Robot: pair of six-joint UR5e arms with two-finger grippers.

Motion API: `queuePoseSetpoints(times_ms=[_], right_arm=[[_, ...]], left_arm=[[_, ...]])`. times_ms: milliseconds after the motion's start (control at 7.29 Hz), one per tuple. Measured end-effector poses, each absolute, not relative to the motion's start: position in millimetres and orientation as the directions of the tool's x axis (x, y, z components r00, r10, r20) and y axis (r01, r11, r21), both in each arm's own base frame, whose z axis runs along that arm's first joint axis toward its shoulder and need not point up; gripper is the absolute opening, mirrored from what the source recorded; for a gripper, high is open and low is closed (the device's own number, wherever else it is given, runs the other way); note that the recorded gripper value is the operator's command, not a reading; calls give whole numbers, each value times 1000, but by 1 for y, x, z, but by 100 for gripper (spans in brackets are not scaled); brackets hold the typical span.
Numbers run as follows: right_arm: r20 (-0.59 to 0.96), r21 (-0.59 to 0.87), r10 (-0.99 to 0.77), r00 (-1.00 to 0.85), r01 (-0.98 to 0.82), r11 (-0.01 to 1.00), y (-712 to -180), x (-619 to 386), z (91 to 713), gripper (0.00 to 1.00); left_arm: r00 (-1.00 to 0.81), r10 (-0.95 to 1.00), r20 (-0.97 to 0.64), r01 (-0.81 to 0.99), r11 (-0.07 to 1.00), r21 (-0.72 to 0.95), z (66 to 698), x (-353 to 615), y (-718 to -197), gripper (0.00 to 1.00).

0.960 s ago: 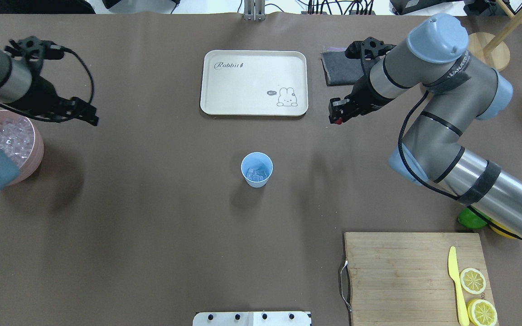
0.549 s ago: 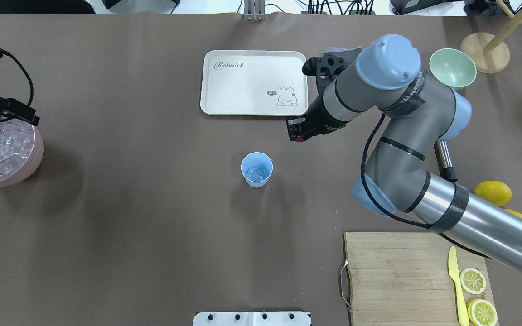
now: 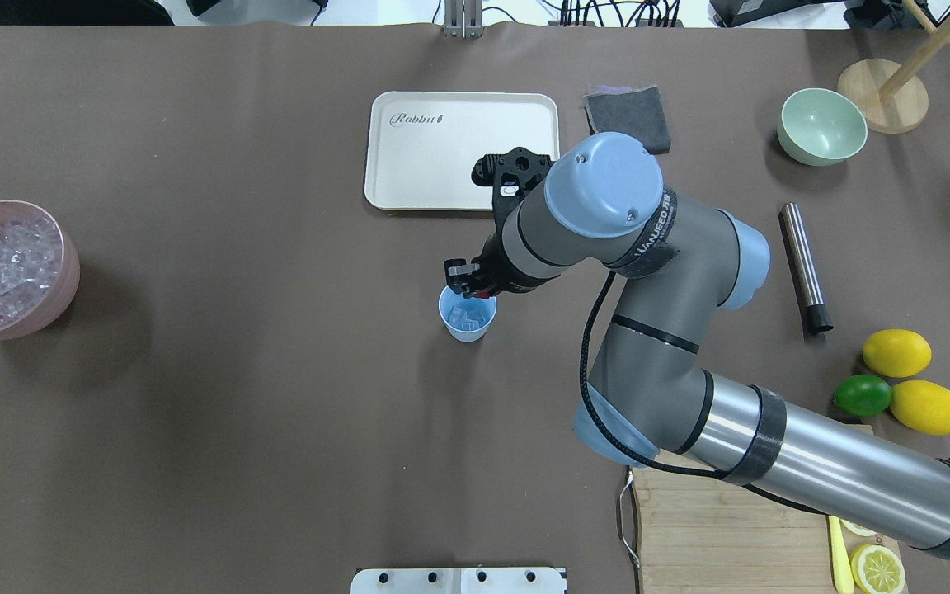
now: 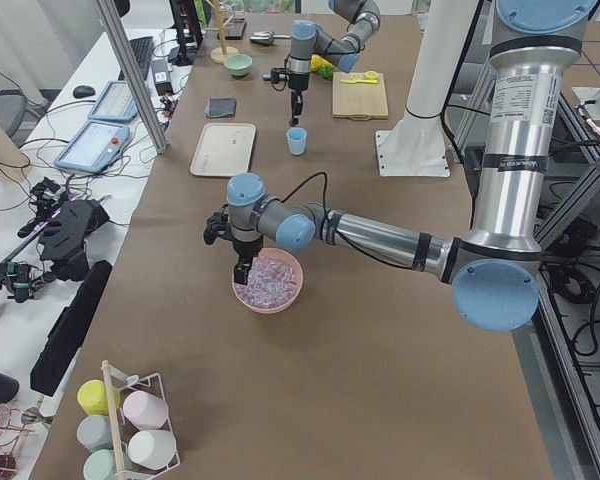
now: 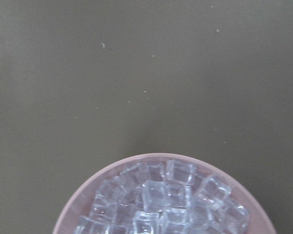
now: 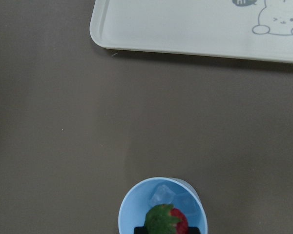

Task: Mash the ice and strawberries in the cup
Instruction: 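Carry the red strawberry over the blue cup and open the right gripper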

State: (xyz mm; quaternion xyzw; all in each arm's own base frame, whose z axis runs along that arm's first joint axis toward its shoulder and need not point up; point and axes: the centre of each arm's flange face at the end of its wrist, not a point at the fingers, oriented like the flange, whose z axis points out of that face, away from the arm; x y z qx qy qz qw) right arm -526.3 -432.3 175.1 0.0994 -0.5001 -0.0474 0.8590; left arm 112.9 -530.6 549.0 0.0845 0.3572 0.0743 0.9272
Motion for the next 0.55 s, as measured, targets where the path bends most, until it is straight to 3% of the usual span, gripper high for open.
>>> queuePoseSetpoints(times_ms=[274, 412, 549], right_arm=[[833, 229, -184, 522, -22, 973, -421, -541, 167, 0], [827, 230, -183, 532, -22, 973, -419, -545, 169, 62], [821, 229, -180, 542, -24, 973, -419, -549, 171, 100]], left_arm=[[751, 183, -635, -78, 979, 189, 560, 83, -534, 98], [749, 165, -642, -67, 982, 174, 563, 71, -534, 98], [731, 150, -666, -57, 986, 159, 562, 63, -533, 98]])
